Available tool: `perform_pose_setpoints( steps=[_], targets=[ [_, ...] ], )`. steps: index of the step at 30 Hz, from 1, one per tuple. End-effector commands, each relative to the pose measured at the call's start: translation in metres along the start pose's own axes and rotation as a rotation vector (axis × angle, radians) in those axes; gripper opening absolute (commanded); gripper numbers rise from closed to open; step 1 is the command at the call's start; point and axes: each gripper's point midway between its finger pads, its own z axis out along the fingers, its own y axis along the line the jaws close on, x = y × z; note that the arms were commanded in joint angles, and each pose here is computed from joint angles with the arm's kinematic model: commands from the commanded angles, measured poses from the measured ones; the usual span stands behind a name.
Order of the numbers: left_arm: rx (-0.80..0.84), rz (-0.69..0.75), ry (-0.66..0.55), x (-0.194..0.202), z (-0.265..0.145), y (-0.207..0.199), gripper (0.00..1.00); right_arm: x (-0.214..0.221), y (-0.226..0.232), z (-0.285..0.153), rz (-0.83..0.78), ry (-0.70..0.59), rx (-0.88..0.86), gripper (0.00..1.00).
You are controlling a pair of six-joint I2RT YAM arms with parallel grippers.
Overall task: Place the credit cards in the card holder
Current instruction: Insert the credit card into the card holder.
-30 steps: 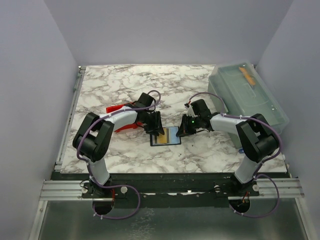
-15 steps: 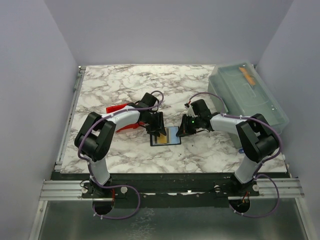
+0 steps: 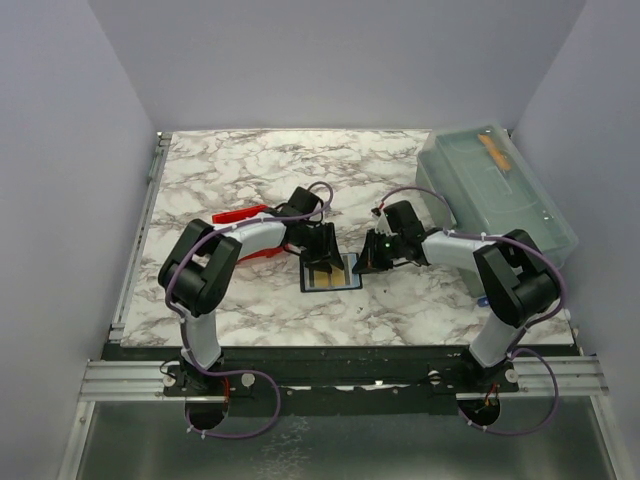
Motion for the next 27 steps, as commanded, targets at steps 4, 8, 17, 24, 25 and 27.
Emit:
perform_pose_setpoints(
  steps=[4,8,17,24,25,27],
  targets=[
    [0.084,0.011,-0.019,0.004,-0.009,-0.016,0.46,0.022,-0.023,-0.003,0.040,0.037,0.107,0.04],
    [0.023,0.032,-0.055,0.004,-0.021,-0.009,0.47,0.023,-0.025,-0.003,0.035,0.040,0.111,0.04],
    [-0.049,0.034,-0.025,0.004,-0.008,0.009,0.50,0.020,-0.020,-0.002,0.030,0.039,0.091,0.13],
    [-0.044,0.017,0.010,0.010,0.007,0.018,0.34,0.024,-0.002,-0.004,0.085,0.032,-0.019,0.22],
    [-0.040,0.015,0.009,0.011,0.007,0.017,0.32,0.025,0.001,-0.003,0.088,0.032,-0.034,0.22],
    [-0.026,0.014,0.004,0.011,0.007,0.015,0.30,0.025,0.004,-0.001,0.093,0.029,-0.060,0.22]
  ],
)
